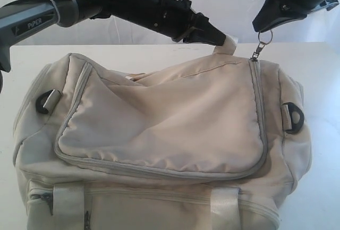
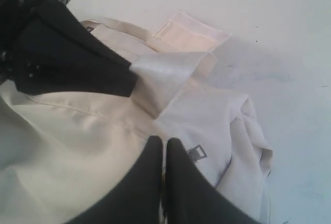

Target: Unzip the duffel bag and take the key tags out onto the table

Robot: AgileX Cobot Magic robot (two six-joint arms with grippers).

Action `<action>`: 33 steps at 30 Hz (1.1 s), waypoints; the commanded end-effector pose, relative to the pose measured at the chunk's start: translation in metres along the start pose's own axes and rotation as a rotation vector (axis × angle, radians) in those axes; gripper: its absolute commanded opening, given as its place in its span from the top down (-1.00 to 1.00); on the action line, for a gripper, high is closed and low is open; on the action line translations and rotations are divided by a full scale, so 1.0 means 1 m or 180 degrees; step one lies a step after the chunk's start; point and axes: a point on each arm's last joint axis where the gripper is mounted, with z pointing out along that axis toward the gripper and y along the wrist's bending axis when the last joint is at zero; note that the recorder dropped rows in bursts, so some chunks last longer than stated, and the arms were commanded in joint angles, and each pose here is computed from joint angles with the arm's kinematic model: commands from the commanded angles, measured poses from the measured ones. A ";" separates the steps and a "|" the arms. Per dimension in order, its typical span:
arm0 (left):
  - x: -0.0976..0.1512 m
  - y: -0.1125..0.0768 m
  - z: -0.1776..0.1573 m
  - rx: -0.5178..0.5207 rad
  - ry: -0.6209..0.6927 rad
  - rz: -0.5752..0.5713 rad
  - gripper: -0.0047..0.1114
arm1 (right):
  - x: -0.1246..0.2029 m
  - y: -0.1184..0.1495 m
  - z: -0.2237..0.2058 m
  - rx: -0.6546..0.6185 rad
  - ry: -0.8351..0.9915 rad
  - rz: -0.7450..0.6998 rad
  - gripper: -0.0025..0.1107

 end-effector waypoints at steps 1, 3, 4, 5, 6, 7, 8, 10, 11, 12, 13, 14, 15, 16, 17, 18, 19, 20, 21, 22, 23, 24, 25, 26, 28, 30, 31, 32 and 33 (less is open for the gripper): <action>-0.011 -0.014 -0.005 0.0111 -0.0135 -0.0039 0.92 | 0.012 0.004 -0.008 -0.0044 0.0043 0.0053 0.96; -0.011 -0.014 -0.005 0.0107 -0.0139 -0.0039 0.92 | 0.018 0.006 -0.010 -0.0043 0.0053 0.0062 0.96; -0.011 -0.014 -0.005 0.0107 -0.0139 -0.0039 0.92 | 0.020 0.007 -0.011 -0.0044 0.0062 0.0066 0.96; -0.011 -0.014 -0.005 0.0107 -0.0139 -0.0039 0.92 | 0.023 0.008 -0.013 -0.0044 0.0065 0.0067 0.96; -0.011 -0.014 -0.005 0.0107 -0.0139 -0.0039 0.92 | 0.026 0.009 -0.013 -0.0049 0.0076 0.0079 0.96; -0.011 -0.014 -0.005 0.0107 -0.0139 -0.0039 0.92 | 0.029 0.010 -0.015 -0.0048 0.0071 0.0081 0.96; -0.011 -0.014 -0.005 0.0107 -0.0139 -0.0039 0.92 | 0.033 0.011 -0.015 -0.0064 0.0086 0.0092 0.96; -0.011 -0.014 -0.005 0.0107 -0.0139 -0.0039 0.92 | 0.040 0.013 -0.016 -0.0110 0.0107 0.0133 0.96; -0.011 -0.014 -0.005 0.0107 -0.0139 -0.0039 0.92 | 0.045 0.014 -0.016 -0.0116 0.0117 0.0146 0.96; -0.011 -0.014 -0.005 0.0102 -0.0142 -0.0039 0.92 | 0.048 0.015 -0.017 -0.0108 0.0109 0.0150 0.96; -0.011 -0.014 -0.005 0.0102 -0.0142 -0.0039 0.92 | 0.051 0.015 -0.017 -0.0097 0.0091 0.0158 0.96; -0.011 -0.014 -0.005 0.0102 -0.0142 -0.0039 0.92 | 0.055 0.016 -0.018 -0.0090 0.0087 0.0167 0.96; -0.011 -0.014 -0.005 0.0102 -0.0142 -0.0039 0.92 | 0.059 0.016 -0.018 -0.0087 0.0092 0.0176 0.96; -0.011 -0.014 -0.005 0.0102 -0.0142 -0.0039 0.92 | 0.062 0.017 -0.019 -0.0085 0.0092 0.0179 0.96; -0.011 -0.014 -0.005 0.0102 -0.0142 -0.0039 0.92 | 0.066 0.018 -0.020 -0.0084 0.0099 0.0179 0.96; -0.011 -0.014 -0.005 0.0102 -0.0142 -0.0039 0.92 | 0.070 0.018 -0.020 -0.0081 0.0108 0.0181 0.96; -0.011 -0.014 -0.005 0.0102 -0.0142 -0.0039 0.92 | 0.073 0.018 -0.019 -0.0081 0.0119 0.0181 0.96; -0.011 -0.014 -0.005 0.0102 -0.0142 -0.0039 0.92 | 0.076 0.018 -0.019 -0.0078 0.0128 0.0191 0.96; -0.011 -0.014 -0.005 0.0102 -0.0142 -0.0039 0.92 | 0.081 0.018 -0.017 -0.0053 0.0097 0.0185 0.96; -0.011 -0.014 -0.005 0.0102 -0.0142 -0.0039 0.92 | 0.083 0.017 -0.015 -0.0039 0.0089 0.0189 0.96; -0.011 -0.014 -0.005 0.0102 -0.0142 -0.0039 0.92 | 0.084 0.016 -0.013 -0.0033 0.0094 0.0198 0.96; -0.011 -0.014 -0.005 0.0102 -0.0142 -0.0039 0.92 | 0.086 0.015 -0.010 -0.0024 0.0095 0.0207 0.96; -0.011 -0.014 -0.005 0.0102 -0.0142 -0.0039 0.92 | 0.087 0.013 -0.008 -0.0011 0.0100 0.0218 0.96; -0.011 -0.014 -0.005 0.0102 -0.0142 -0.0039 0.92 | 0.089 0.012 -0.005 0.0003 0.0096 0.0227 0.96; -0.011 -0.014 -0.005 0.0102 -0.0142 -0.0039 0.92 | 0.092 0.009 0.000 0.0035 0.0079 0.0259 0.96; -0.011 -0.014 -0.005 0.0102 -0.0142 -0.0039 0.92 | 0.096 0.007 0.005 0.0065 0.0064 0.0289 0.96; -0.011 -0.014 -0.005 0.0102 -0.0142 -0.0039 0.92 | 0.097 0.006 0.006 0.0073 0.0064 0.0298 0.96; -0.011 -0.014 -0.005 0.0102 -0.0142 -0.0039 0.92 | 0.098 0.006 0.007 0.0069 0.0069 0.0314 0.96; -0.011 -0.014 -0.005 0.0102 -0.0142 -0.0039 0.92 | 0.098 0.006 0.007 0.0071 0.0070 0.0312 0.96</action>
